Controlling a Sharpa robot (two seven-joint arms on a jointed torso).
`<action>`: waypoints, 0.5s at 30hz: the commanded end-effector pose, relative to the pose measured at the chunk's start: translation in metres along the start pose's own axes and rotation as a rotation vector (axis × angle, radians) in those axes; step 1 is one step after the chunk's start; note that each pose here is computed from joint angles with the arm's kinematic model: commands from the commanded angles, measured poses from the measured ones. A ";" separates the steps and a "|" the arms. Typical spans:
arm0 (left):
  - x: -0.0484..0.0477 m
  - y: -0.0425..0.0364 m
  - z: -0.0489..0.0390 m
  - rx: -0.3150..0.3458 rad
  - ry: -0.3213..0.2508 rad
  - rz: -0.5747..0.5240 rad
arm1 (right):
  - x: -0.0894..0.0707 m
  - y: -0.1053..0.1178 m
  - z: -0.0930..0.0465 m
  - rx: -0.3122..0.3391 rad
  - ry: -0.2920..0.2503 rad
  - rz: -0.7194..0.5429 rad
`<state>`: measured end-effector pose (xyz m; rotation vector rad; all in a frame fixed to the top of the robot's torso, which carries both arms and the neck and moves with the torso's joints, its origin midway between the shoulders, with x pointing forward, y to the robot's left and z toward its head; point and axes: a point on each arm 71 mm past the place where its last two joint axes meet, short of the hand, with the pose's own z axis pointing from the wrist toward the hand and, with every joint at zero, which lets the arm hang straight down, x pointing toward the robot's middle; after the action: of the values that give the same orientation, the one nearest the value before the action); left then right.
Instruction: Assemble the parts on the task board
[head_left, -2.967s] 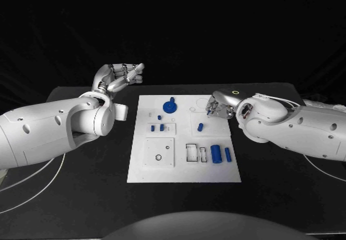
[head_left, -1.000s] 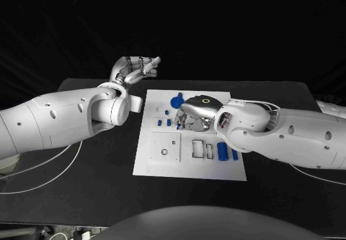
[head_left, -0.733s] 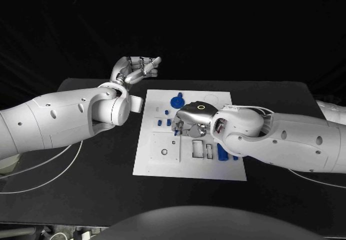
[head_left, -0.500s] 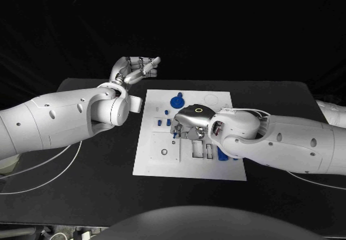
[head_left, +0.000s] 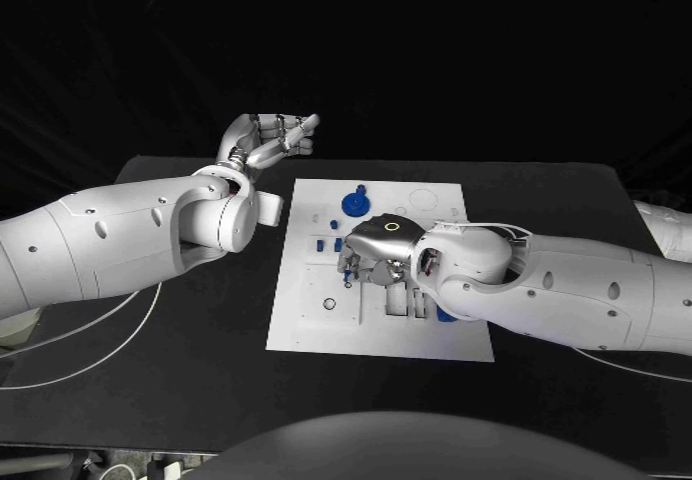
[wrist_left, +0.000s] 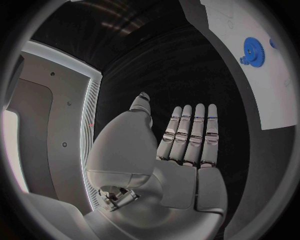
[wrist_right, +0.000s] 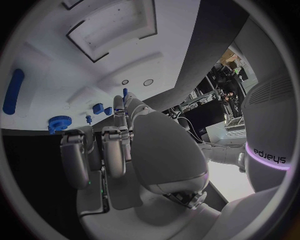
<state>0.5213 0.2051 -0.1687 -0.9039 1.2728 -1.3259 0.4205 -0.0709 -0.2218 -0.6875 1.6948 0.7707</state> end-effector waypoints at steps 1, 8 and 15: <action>0.0021 -0.0016 0.0000 0.011 0.011 -0.008 | 0.002 0.001 0.001 -0.016 0.013 -0.026; 0.0018 -0.0014 0.0001 0.009 0.012 -0.008 | 0.003 0.001 0.000 -0.011 0.024 -0.027; -0.0002 -0.0011 0.0000 0.007 0.007 -0.006 | 0.004 -0.001 -0.001 -0.003 0.039 -0.026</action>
<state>0.5214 0.2067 -0.1687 -0.9050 1.2717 -1.3230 0.4203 -0.0717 -0.2239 -0.7022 1.7031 0.7611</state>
